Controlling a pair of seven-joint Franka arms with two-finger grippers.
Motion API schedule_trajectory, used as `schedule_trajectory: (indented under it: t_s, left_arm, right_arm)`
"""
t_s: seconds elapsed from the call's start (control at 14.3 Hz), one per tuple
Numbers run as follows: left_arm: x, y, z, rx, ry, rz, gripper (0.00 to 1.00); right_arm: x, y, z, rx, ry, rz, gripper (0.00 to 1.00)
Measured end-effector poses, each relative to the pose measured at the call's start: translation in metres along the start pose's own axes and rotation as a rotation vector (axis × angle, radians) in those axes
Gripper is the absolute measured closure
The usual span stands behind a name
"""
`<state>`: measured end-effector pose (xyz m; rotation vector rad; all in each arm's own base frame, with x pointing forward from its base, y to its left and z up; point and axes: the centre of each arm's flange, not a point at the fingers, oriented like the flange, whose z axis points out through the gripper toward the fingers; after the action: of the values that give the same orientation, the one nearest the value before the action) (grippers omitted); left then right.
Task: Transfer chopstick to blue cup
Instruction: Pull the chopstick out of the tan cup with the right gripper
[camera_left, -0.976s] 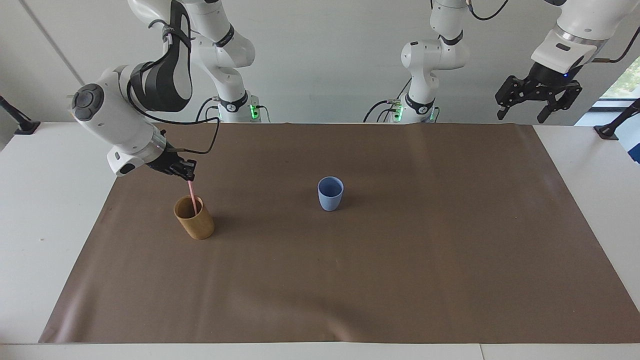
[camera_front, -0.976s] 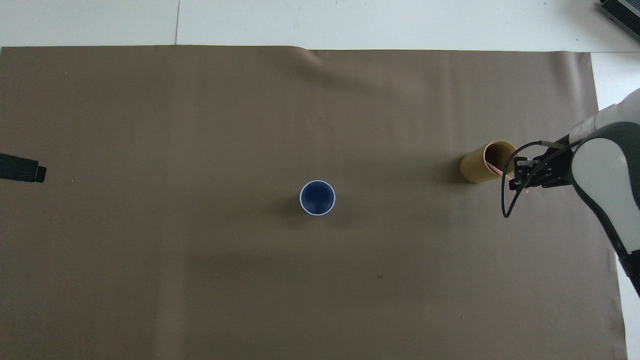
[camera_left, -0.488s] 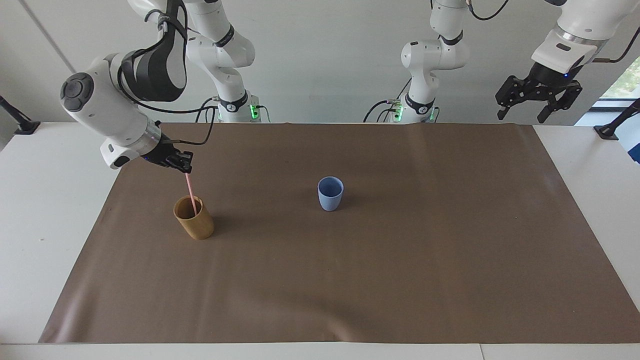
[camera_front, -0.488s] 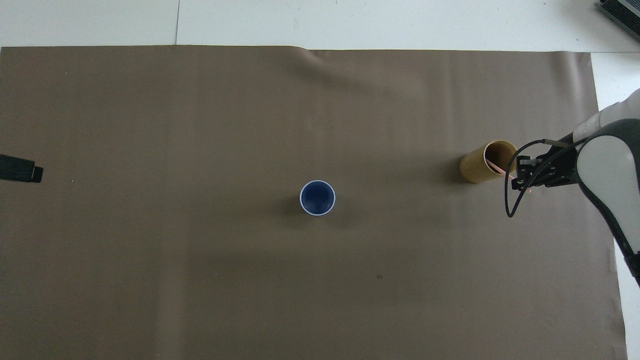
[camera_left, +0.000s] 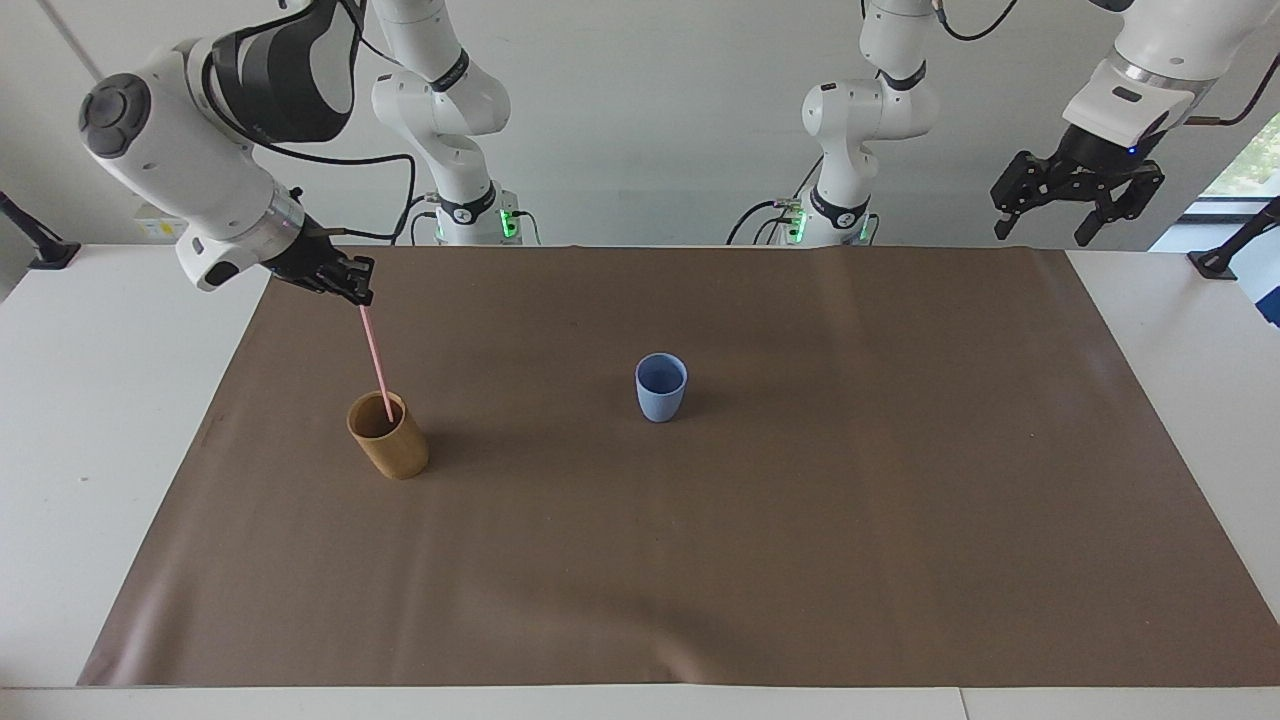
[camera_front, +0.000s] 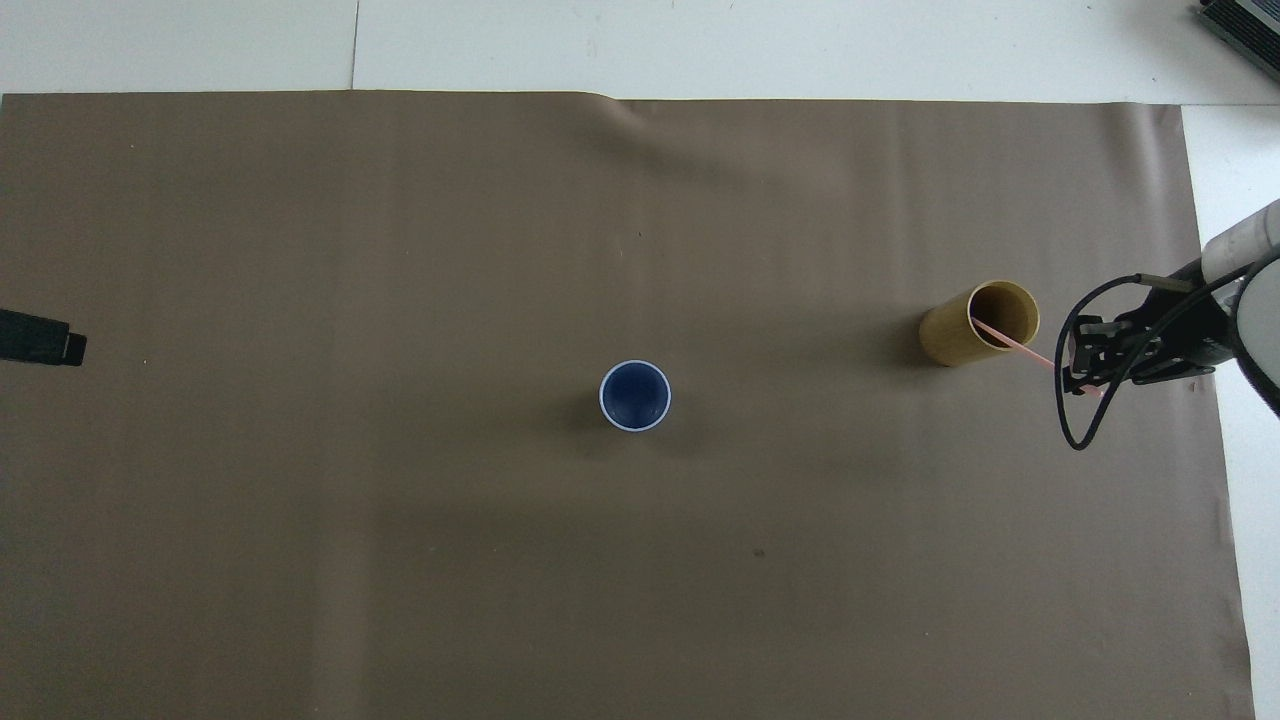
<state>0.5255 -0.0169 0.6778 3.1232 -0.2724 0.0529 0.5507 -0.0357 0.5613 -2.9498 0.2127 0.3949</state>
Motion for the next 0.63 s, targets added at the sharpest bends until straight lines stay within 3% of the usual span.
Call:
schedule_trajectory:
  t_s: [0.35,0.63]
  left_arm:
    - [0.0,0.0,0.0,0.0,0.0,0.0,0.0]
    - [0.0,0.0,0.0,0.0,0.0,0.0,0.0]
  right_arm:
    - [-0.04,-0.006,-0.034,0.001,0.024,0.034,0.92]
    - [-0.049,-0.028,-0.036,0.022,0.02,0.044,0.92]
